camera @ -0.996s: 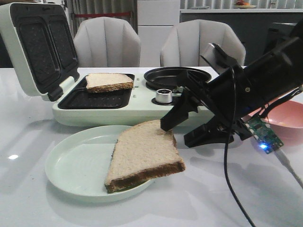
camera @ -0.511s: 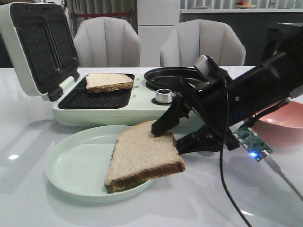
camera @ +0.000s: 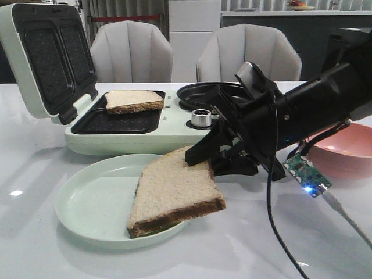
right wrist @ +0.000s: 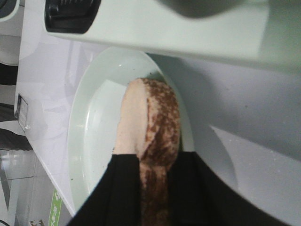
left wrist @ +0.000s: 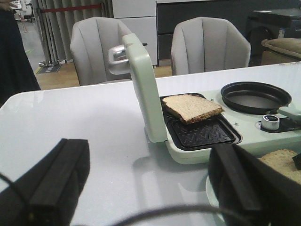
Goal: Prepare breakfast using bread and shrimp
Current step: 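Reach the right gripper to the remaining bread slice and grasp its edge, then lift the slice with the right gripper over the first slice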
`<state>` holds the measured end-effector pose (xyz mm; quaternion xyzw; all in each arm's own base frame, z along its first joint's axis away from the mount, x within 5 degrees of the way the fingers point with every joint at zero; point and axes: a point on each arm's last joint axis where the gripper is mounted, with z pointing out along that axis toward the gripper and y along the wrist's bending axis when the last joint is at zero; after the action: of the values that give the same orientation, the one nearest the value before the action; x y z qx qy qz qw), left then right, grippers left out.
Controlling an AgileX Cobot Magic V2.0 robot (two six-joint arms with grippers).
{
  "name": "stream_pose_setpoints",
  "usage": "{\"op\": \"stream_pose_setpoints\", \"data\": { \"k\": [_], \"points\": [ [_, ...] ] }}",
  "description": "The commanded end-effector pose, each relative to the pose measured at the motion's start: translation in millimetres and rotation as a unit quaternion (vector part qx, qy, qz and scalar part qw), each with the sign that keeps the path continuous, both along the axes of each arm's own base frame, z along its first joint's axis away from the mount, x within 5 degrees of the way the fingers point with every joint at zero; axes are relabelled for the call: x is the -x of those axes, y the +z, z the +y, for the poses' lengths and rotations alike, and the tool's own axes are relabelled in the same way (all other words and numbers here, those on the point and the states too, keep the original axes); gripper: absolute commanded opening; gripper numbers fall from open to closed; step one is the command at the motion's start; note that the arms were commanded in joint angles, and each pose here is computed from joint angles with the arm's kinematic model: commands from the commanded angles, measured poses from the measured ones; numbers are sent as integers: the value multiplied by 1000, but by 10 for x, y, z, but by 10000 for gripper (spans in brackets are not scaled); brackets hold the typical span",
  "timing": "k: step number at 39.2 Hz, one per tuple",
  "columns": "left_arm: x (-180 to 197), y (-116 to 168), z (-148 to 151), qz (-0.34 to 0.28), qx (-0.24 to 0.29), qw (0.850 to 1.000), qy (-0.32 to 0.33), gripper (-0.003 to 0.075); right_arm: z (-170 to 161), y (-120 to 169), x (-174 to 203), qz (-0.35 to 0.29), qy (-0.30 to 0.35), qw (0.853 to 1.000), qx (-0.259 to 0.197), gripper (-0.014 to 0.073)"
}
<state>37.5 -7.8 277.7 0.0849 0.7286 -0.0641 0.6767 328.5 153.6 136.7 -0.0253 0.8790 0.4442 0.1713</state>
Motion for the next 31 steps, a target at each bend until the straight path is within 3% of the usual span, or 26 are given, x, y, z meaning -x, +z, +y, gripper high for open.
{"op": "stream_pose_setpoints", "data": {
  "k": [1, 12, 26, 31],
  "points": [
    [5, 152, -3, -46, 16, 999, -1, 564, 36, 265, -32, -38, 11, 998, -39, 196],
    [5, 152, -3, -46, 16, 999, -1, 564, -7, 503, -1, -81, 29, 995, -59, 196],
    [5, 152, -3, -46, 16, 999, -1, 564, 64, 1268, 46, -185, 57, 972, -132, 196],
    [5, 152, -3, -46, 16, 999, -1, 564, 248, 1511, -59, -226, 55, 964, -129, 196]
  ]
}}
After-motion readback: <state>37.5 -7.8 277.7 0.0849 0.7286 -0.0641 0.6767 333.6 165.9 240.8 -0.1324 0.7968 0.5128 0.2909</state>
